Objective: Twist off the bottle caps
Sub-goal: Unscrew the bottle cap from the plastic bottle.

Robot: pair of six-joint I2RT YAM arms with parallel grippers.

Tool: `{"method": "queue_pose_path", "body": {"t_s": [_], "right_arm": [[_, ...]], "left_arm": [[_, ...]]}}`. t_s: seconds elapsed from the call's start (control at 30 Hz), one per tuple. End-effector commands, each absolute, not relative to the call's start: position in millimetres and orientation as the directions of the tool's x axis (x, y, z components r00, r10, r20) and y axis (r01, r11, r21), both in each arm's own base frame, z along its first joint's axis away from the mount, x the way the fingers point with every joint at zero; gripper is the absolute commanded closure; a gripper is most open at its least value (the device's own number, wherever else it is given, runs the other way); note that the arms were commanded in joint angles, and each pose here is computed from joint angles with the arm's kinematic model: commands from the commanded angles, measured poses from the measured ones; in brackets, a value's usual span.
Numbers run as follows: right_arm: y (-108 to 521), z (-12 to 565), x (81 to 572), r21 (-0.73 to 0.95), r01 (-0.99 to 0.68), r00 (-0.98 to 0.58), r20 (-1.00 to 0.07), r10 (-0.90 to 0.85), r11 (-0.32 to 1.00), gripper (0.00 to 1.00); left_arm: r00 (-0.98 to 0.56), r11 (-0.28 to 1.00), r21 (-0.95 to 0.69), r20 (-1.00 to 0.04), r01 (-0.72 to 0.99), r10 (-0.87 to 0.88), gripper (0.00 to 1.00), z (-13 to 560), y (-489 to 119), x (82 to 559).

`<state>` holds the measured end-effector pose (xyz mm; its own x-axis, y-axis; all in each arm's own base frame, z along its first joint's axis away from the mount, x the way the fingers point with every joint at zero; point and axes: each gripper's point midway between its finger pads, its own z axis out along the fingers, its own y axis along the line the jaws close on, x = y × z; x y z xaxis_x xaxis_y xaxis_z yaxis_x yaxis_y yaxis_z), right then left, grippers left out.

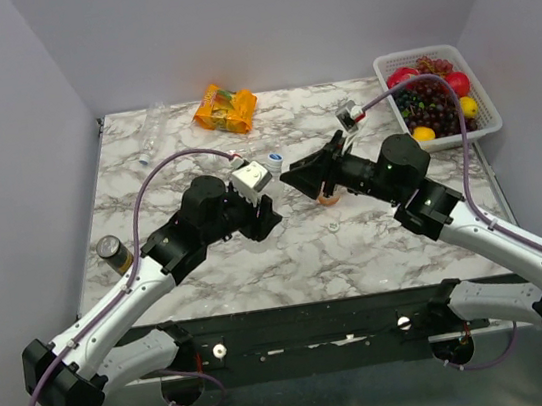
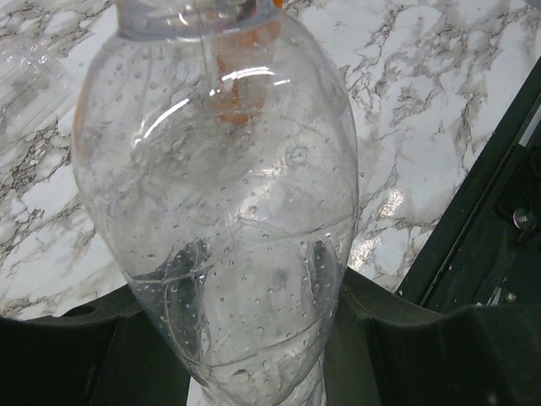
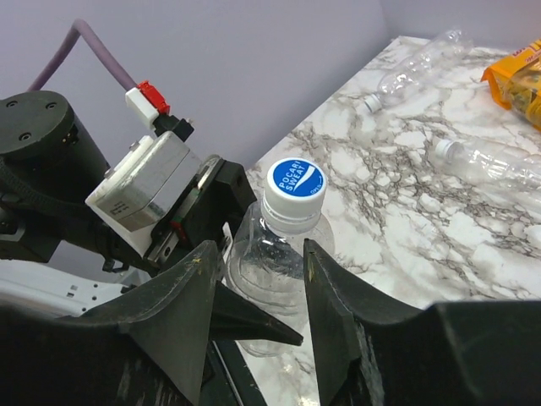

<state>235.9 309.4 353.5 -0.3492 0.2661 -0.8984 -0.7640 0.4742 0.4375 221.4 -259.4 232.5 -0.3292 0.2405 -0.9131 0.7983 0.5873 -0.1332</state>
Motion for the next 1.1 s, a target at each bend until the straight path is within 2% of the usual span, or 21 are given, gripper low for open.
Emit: {"method": "queue_pose_path", "body": {"t_s": [0.0,1.07], "right_arm": [[313.1,358.1,246.4,0.466,-0.730,-0.358,-0.884,0.302,0.500,0.47],[321.3,354.3,252.2,0.471,-0.718,-0.368,-0.882,0.295,0.512,0.46]], "left_arm": [[-0.302,0.596,-0.103,-0.922,0.796,0.243,0.60,242.9,-260.1,224.4],[-0.313,0.577,-0.073,-0.891,0.814,0.329,0.60,223.6,-272.9,214.5]]}}
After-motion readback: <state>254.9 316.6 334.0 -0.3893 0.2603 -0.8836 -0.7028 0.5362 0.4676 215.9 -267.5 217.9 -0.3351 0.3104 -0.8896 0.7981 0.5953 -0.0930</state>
